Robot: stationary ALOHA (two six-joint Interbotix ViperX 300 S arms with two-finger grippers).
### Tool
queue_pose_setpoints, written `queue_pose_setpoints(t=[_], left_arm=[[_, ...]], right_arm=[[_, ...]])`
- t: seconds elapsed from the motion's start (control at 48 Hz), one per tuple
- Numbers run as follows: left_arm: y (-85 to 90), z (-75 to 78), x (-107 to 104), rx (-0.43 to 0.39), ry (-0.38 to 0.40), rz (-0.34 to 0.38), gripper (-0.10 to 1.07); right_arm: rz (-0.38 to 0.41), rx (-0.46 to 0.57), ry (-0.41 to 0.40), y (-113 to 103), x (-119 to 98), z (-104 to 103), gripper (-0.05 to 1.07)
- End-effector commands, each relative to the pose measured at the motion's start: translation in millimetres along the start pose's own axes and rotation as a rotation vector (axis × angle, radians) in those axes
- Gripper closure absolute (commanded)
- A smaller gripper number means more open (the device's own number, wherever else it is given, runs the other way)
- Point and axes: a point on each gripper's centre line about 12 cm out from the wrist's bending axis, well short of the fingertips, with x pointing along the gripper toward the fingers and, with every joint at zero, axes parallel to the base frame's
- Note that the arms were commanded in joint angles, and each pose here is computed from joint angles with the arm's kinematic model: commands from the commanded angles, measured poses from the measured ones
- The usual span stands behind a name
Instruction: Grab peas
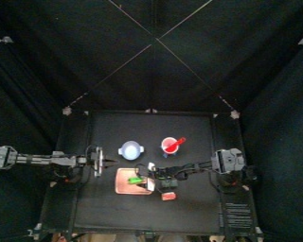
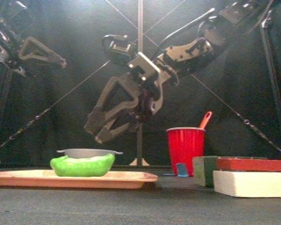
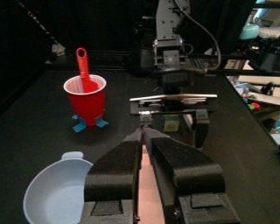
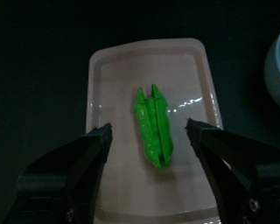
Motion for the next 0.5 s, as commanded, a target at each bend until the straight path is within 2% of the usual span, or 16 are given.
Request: queue_pose_setpoints(t=[0.0, 0.188, 0.479], left_arm=[[1.0, 4.6, 1, 0.000, -0.014, 0.005, 0.43], [1.3, 4.0, 1, -0.002, -0.012, 0.007, 0.43], [1.0, 4.6, 1, 0.000, -0.014, 0.005, 0.43]], right_arm=[[0.009, 0.001, -0.085, 2, -23, 29, 0.04], [0.013, 0.003, -0.114, 4, -35, 38, 0.04], [0.012, 0.011, -0.099, 4, -21, 37, 0.04]])
